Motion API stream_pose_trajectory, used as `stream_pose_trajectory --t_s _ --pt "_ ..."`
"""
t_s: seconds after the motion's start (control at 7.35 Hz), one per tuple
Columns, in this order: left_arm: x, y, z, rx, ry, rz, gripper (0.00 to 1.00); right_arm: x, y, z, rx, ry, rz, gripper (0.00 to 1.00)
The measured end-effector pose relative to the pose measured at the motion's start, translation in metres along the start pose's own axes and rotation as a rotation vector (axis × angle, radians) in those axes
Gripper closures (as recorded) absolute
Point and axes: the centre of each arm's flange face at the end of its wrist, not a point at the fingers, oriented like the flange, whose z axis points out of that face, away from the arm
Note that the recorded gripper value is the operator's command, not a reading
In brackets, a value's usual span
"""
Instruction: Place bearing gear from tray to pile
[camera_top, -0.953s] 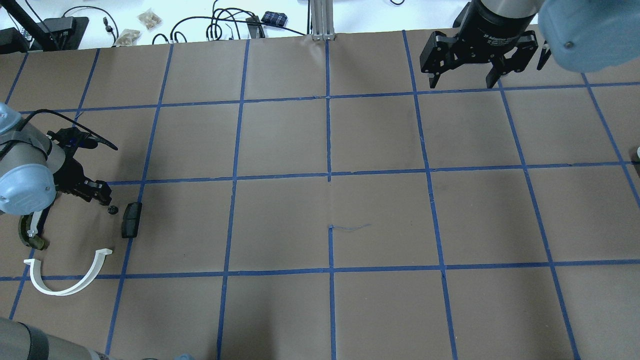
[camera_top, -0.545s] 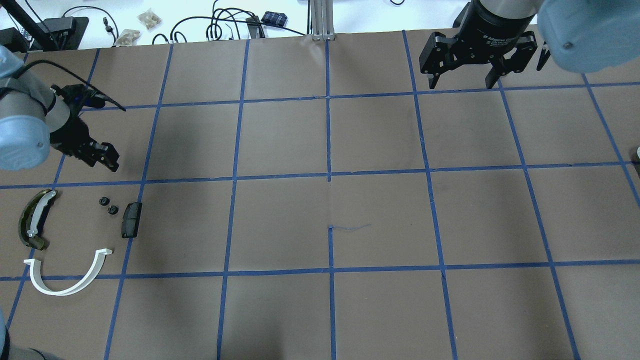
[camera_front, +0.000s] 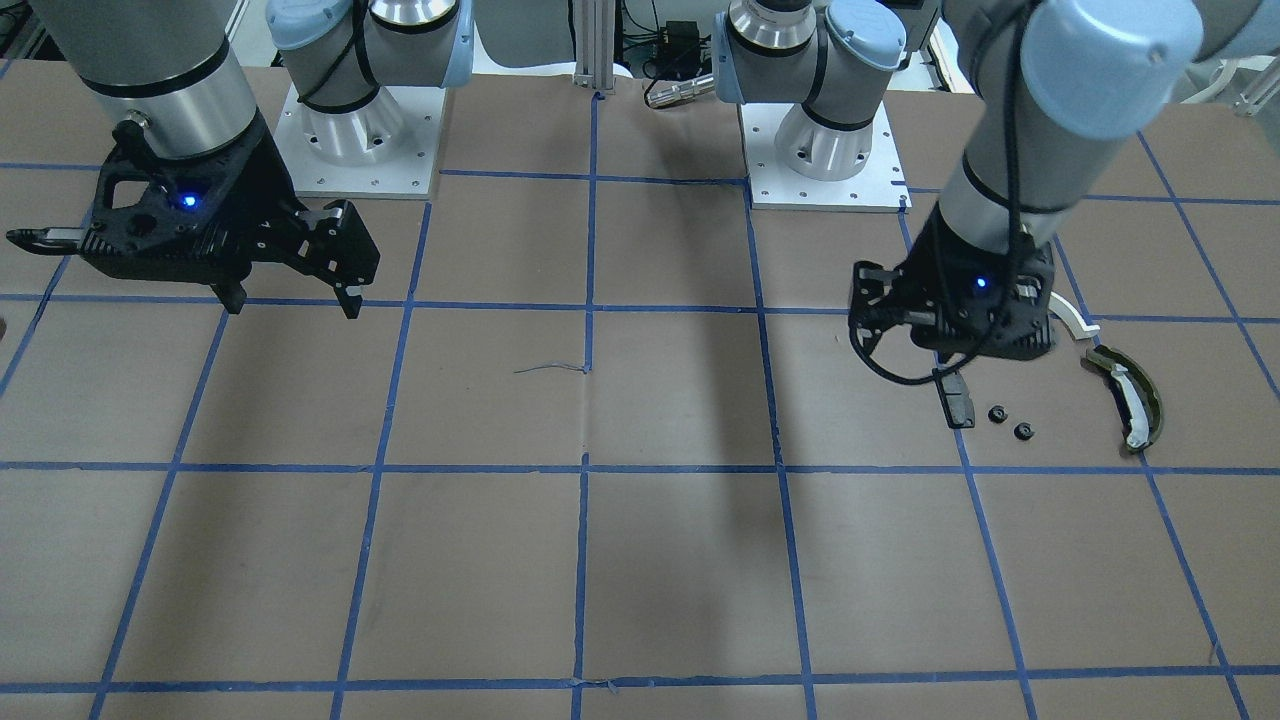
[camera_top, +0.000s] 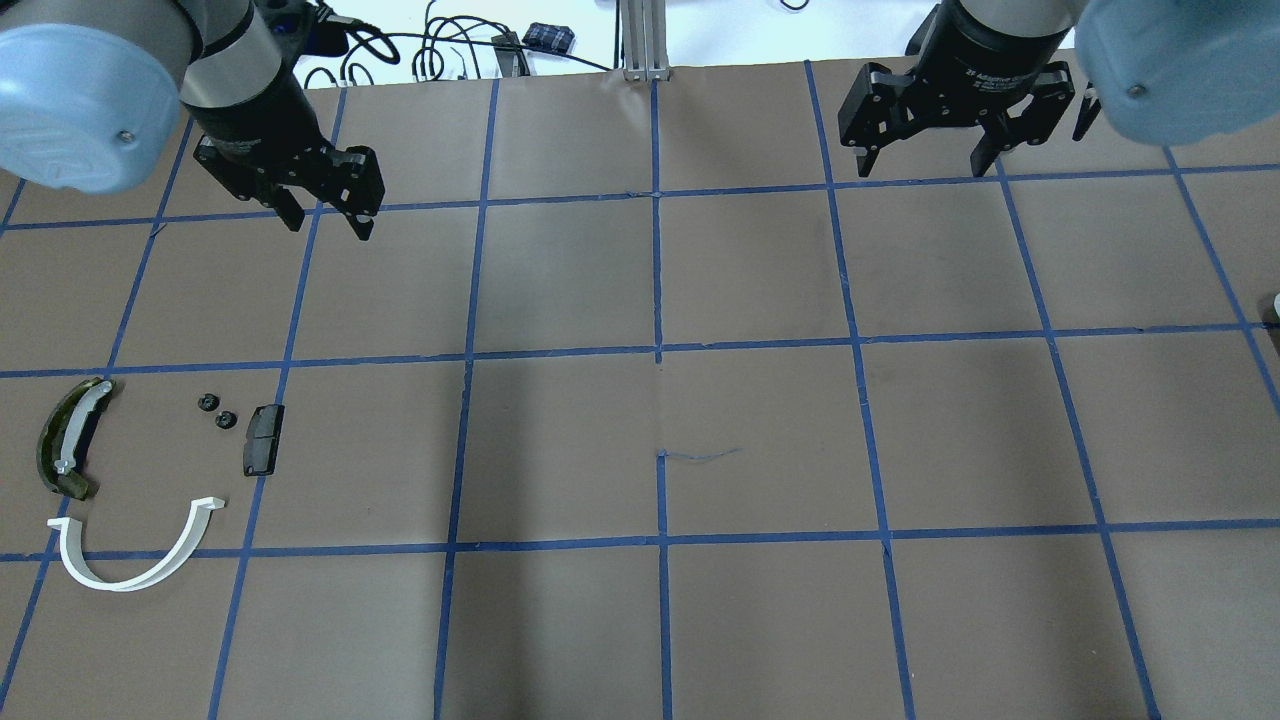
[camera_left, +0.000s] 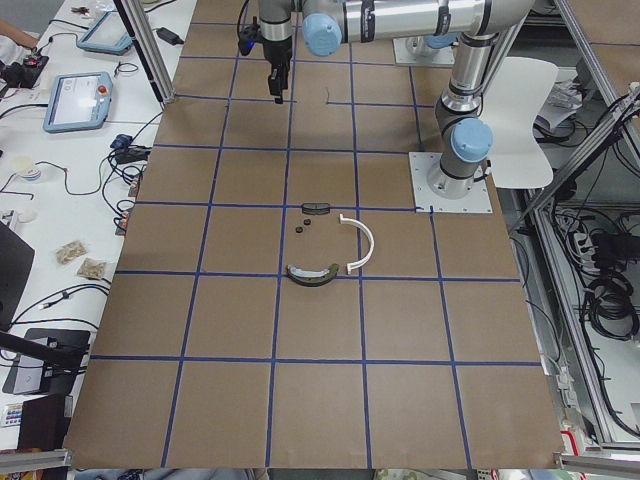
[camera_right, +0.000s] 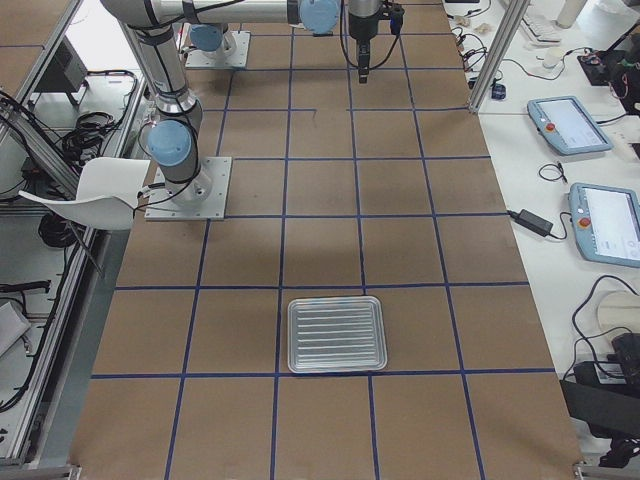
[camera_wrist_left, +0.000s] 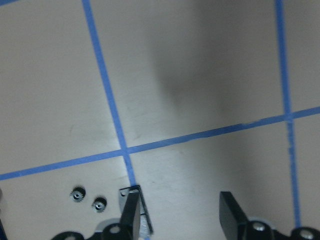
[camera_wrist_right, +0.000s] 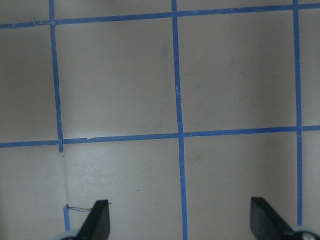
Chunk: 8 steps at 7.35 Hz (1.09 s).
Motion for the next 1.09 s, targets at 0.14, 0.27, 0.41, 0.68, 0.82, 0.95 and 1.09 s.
stream_pose_trajectory --t_s 0.14,0.27,0.41,0.68,0.82,0.95,1.09 --pt "0.021 0.013 -0.019 0.012 0.005 -0.033 0.20 0.000 0.000 0.000 -0.001 0.000 0.000 0.00" --pt "0.031 0.022 -0.028 0.020 0.010 -0.048 0.19 0.000 0.000 0.000 -0.001 0.000 0.000 0.00" --pt "0.035 0.027 -0.033 0.029 0.012 -0.053 0.19 0.000 0.000 0.001 -0.003 0.001 0.000 0.00" --pt "0.036 0.033 -0.040 0.043 0.046 -0.061 0.16 0.001 0.000 0.002 -0.004 0.005 0.000 0.00" --pt "0.034 0.037 -0.043 0.042 0.063 -0.065 0.15 0.001 0.000 0.003 -0.005 0.008 -0.002 0.00" --pt "0.025 0.039 -0.045 0.035 0.072 -0.067 0.15 0.001 -0.001 0.003 -0.006 0.010 -0.003 0.00" --pt "0.014 0.040 -0.045 0.031 0.076 -0.071 0.15 0.001 -0.001 0.003 -0.006 0.011 -0.004 0.00"
